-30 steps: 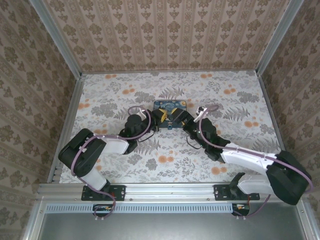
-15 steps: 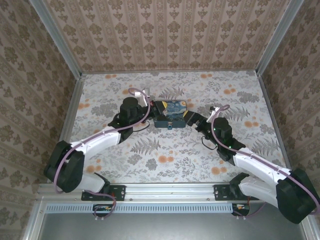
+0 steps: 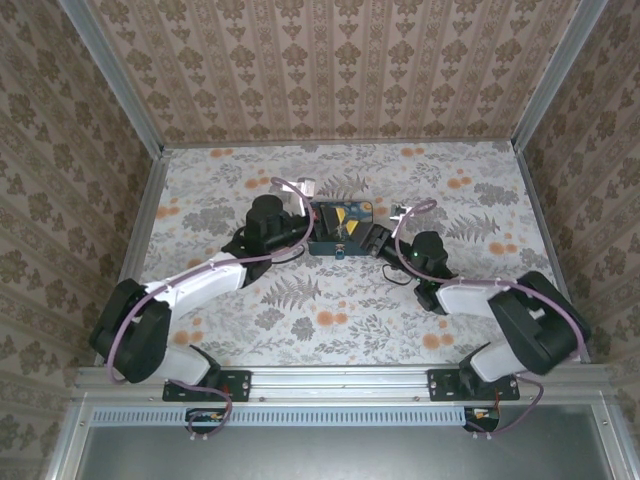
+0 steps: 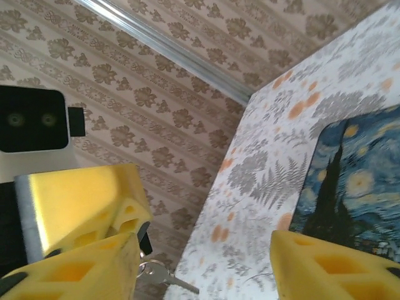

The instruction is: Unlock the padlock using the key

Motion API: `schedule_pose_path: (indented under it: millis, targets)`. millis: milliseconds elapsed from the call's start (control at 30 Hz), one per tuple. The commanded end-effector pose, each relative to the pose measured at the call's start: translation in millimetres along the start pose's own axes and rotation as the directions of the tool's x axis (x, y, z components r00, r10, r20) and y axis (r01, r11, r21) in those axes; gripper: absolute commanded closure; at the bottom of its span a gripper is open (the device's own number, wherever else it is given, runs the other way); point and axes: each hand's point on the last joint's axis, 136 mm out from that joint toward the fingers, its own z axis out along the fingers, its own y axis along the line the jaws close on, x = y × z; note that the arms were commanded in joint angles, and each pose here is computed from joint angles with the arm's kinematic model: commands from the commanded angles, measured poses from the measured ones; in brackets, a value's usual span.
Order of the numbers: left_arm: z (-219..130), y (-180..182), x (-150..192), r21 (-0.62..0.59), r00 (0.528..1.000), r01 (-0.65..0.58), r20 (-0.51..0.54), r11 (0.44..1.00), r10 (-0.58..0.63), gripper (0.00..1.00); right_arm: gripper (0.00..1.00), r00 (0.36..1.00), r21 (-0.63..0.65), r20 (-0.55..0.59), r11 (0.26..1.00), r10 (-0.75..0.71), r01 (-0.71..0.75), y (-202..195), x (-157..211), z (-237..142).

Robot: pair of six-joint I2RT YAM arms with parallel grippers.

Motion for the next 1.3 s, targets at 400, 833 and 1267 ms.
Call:
schedule_pose_path:
  millis: [400, 833, 1267]
  targets:
    - [-0.1, 4.3, -15.7, 0.054, 0.989, 0.066, 0.128, 0.996, -0.072, 1.0, 0.56, 0.999, -0.191, 0.051, 0.981, -0.01, 0.019, 50.3, -17.3, 11.5]
    - [3.0, 10.3, -21.6, 0.1, 0.973, 0.139, 0.171, 0.985, -0.155, 1.0, 0.67, 1.0, -0.2, 0.024, 0.98, 0.001, 0.003, 52.5, -8.5, 24.0]
    - [5.6, 10.6, -22.1, 0.143, 0.959, 0.186, 0.188, 0.972, -0.211, 1.0, 0.73, 0.999, -0.181, 0.031, 0.983, 0.02, -0.014, 46.3, -7.3, 29.0]
